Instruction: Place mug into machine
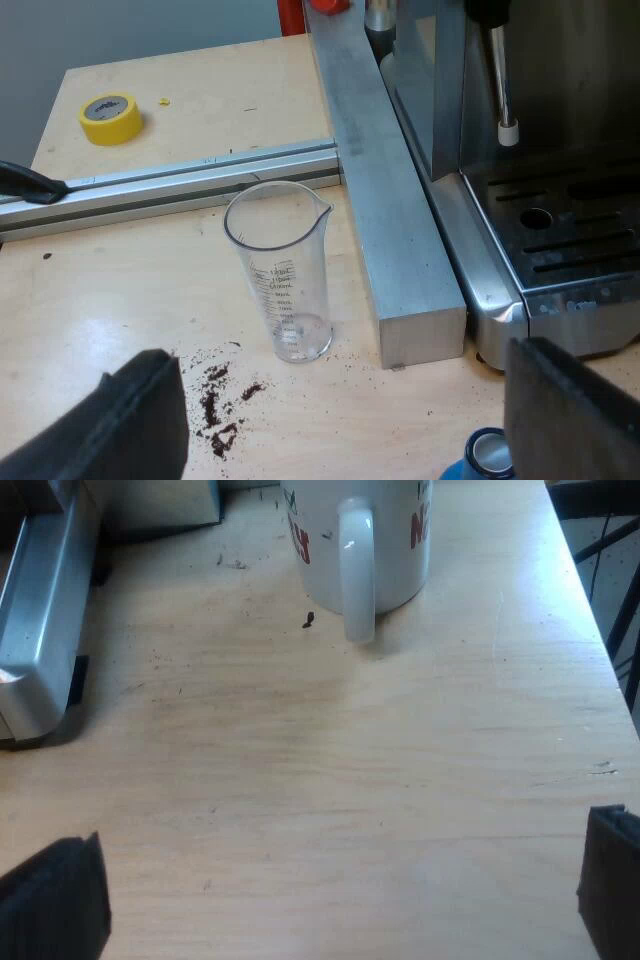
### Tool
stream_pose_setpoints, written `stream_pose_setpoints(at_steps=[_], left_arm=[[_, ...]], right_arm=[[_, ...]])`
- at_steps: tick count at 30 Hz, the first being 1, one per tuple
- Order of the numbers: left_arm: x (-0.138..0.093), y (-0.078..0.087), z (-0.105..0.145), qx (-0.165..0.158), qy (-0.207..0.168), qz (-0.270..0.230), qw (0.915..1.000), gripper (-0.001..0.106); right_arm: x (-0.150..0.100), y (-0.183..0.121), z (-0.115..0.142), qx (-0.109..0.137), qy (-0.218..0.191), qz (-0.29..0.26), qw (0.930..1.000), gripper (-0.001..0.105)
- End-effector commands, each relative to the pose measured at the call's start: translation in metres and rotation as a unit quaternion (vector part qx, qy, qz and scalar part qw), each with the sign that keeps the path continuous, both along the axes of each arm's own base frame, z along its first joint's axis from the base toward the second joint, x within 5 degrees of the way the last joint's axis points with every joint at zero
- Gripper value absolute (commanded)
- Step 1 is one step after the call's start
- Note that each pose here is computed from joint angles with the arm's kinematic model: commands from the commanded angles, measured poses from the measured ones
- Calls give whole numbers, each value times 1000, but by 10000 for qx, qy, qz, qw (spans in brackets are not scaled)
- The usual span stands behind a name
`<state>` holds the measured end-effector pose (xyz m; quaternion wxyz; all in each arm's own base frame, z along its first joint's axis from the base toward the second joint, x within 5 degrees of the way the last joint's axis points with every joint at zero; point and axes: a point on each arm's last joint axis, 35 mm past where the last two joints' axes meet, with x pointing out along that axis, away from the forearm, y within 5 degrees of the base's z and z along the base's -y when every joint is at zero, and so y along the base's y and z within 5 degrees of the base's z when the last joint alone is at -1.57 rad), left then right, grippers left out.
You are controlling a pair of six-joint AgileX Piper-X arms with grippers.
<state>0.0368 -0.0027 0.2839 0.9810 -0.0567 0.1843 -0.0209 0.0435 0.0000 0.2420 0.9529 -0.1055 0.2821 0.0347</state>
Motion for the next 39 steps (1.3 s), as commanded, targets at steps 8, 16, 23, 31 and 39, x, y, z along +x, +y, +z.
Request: stream_pose_setpoints(at_steps=[8, 16, 23, 31, 39], left_arm=[[2, -4, 0, -214, 56, -543, 9983, 67], [-3, -11, 11, -680, -48, -1439, 9872, 67], [-5, -18, 25, -917, -491, -2416, 9648, 68], [1, -32, 29, -767, -598, -3854, 9176, 68], [15, -52, 8, -832, -496, -4639, 8806, 68]], right_arm=[[1, 3, 3, 346, -69, 363, 9987, 97], [-9, 2, 31, 222, -399, 195, 9988, 97], [4, 2, 50, 233, -113, 189, 9995, 97], [20, 2, 52, 211, 294, 205, 9991, 97], [25, 2, 51, 21, 247, 335, 9991, 97]])
